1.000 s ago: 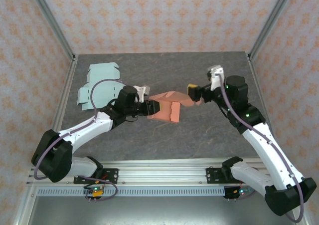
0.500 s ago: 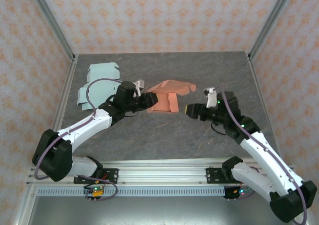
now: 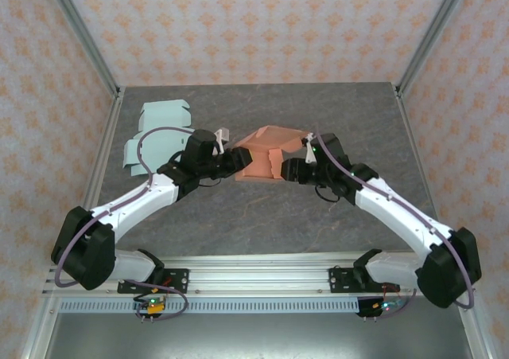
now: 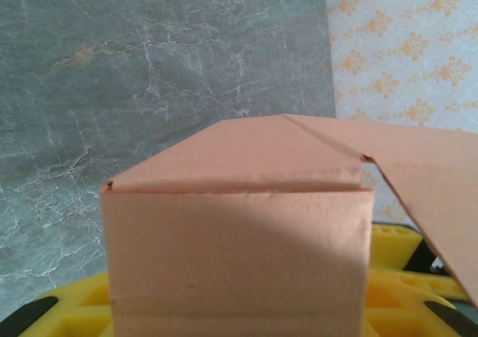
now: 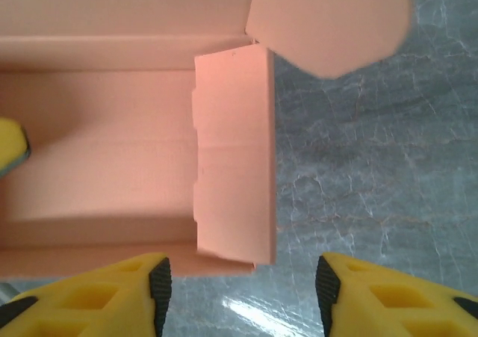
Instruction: Fold the paper box
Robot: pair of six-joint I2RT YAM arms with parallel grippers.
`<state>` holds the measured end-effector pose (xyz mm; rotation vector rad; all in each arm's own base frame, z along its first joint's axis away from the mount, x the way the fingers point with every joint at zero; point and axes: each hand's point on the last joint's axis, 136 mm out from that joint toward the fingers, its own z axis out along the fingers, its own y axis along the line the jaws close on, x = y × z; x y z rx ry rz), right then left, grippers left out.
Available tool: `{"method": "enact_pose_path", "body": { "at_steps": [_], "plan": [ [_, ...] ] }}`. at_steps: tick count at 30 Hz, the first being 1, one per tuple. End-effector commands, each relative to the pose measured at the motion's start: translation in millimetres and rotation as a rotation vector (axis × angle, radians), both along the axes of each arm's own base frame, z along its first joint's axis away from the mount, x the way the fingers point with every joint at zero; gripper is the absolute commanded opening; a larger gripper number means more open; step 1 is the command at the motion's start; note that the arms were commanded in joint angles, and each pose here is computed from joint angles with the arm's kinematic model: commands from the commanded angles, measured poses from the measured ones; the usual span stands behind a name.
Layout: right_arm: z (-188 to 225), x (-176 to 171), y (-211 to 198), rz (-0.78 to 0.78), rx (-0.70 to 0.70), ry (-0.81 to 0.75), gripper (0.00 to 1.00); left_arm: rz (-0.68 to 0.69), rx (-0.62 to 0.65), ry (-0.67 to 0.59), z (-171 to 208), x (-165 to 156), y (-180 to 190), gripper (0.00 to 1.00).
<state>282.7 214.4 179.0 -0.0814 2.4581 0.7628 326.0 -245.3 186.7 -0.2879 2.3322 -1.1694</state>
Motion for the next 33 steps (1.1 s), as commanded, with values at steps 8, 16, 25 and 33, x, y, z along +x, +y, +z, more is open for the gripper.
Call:
{"method": "enact_pose_path", "body": {
  "at_steps": [8,16,25,33],
  "plan": [
    [9.9,30.9,9.0,-0.03,-0.013,-0.013,0.43,-0.105,-0.069,-0.14,50.0,-10.2,-21.5,0.36],
    [-1.0,35.0,2.5,-0.044,-0.077,-0.005,0.38,-0.144,-0.101,-0.194,66.9,-16.4,-30.5,0.36],
    [-4.5,37.2,4.6,-0.039,-0.079,-0.006,0.29,-0.16,-0.102,-0.213,71.3,-20.0,-36.5,0.36],
    [-20.2,46.7,-11.7,-0.142,-0.201,-0.04,0.22,-0.165,-0.105,-0.229,78.5,-21.1,-44.0,0.35]
  ]
}}
